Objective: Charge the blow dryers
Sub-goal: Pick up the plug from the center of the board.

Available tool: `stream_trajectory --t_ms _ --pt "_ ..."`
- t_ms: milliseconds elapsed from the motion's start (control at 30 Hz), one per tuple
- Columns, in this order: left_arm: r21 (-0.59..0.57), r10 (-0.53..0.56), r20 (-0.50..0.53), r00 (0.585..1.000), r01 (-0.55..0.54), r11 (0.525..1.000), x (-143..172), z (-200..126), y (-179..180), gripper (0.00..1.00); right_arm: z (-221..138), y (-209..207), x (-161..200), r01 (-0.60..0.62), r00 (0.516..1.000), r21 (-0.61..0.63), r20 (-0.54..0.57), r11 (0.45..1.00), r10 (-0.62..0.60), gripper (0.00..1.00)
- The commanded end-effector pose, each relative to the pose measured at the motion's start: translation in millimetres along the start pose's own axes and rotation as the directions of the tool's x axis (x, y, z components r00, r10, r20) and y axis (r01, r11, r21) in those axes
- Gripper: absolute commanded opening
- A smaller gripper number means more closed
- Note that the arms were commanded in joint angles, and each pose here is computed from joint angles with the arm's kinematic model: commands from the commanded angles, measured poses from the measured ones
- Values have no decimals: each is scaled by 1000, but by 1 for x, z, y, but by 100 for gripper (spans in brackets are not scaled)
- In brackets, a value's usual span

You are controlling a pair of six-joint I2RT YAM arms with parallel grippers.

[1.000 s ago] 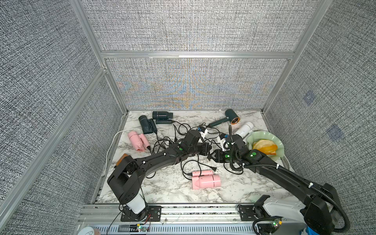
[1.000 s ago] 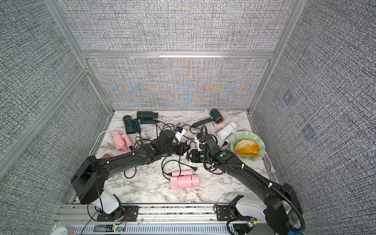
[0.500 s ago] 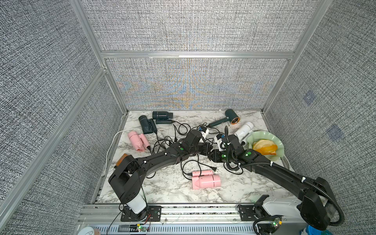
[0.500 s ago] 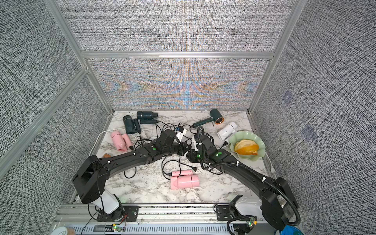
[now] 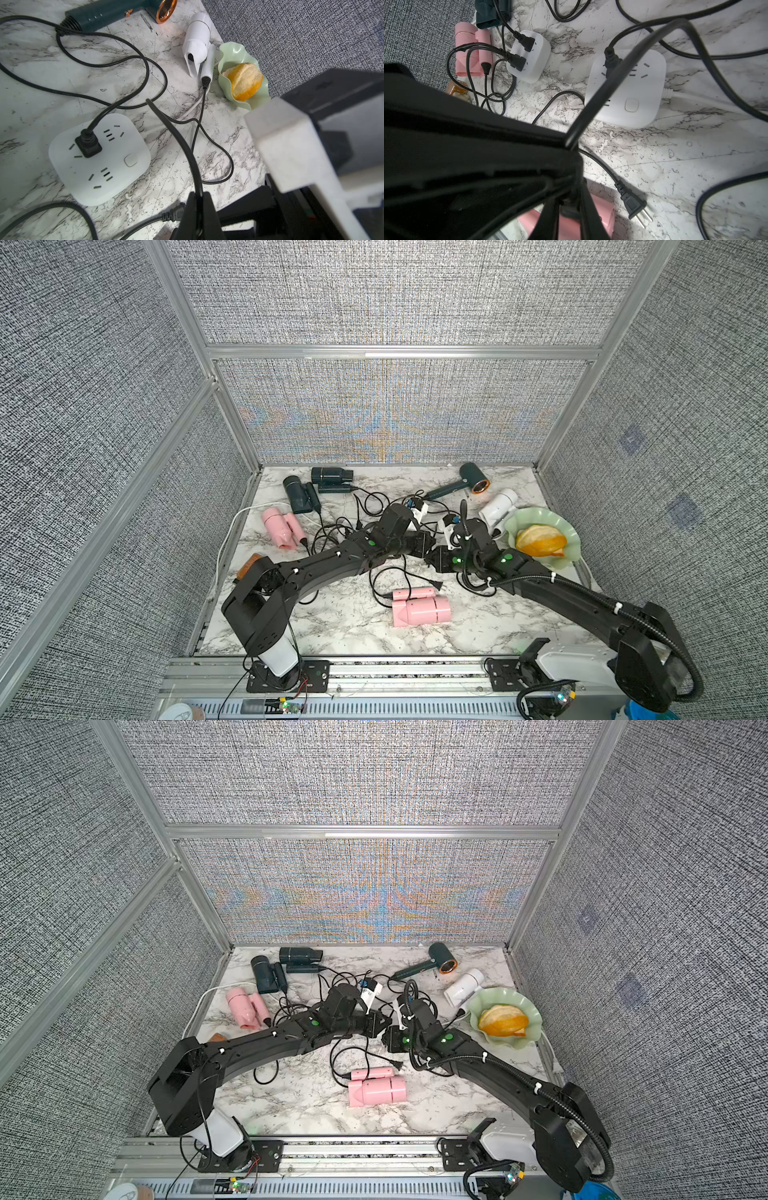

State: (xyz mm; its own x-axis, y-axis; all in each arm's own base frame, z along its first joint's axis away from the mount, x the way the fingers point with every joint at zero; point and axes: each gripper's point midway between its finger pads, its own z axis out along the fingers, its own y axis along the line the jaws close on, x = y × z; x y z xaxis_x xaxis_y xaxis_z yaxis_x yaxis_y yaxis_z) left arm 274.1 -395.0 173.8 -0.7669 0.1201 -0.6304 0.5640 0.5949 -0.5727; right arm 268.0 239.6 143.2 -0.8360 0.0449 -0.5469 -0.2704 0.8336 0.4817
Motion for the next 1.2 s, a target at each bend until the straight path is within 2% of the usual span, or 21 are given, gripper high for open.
stream_trajectory --t_ms 0,167,300,467,600,633,867,1167 --pt "33 -1 6 1000 1 999 -6 -3 -9 0 -2 -10 -5 0 999 46 43 999 -2 14" --pt "35 -12 20 1000 11 999 -13 -7 -12 3 -3 -12 -2 7 999 50 44 999 -9 12" --pt "73 -35 48 998 31 997 -28 -15 -16 19 -8 -15 -5 4 997 62 73 998 -8 11" --pt "78 -42 93 995 35 996 -40 -35 -16 55 -11 -24 -7 -3 994 103 105 995 -8 9" --pt "92 -40 118 992 29 995 -39 -53 -13 93 -16 -31 -12 -7 990 144 141 990 -14 9" --pt "91 -45 121 992 34 995 -38 -56 -10 98 -17 -34 -13 -12 988 156 154 988 -12 9" --pt "93 -89 152 984 76 993 -25 -74 7 100 -24 -50 -21 -11 976 238 215 971 -41 8" --pt "81 -104 200 974 90 993 6 -96 25 100 -15 -52 -38 34 956 249 275 968 -104 7"
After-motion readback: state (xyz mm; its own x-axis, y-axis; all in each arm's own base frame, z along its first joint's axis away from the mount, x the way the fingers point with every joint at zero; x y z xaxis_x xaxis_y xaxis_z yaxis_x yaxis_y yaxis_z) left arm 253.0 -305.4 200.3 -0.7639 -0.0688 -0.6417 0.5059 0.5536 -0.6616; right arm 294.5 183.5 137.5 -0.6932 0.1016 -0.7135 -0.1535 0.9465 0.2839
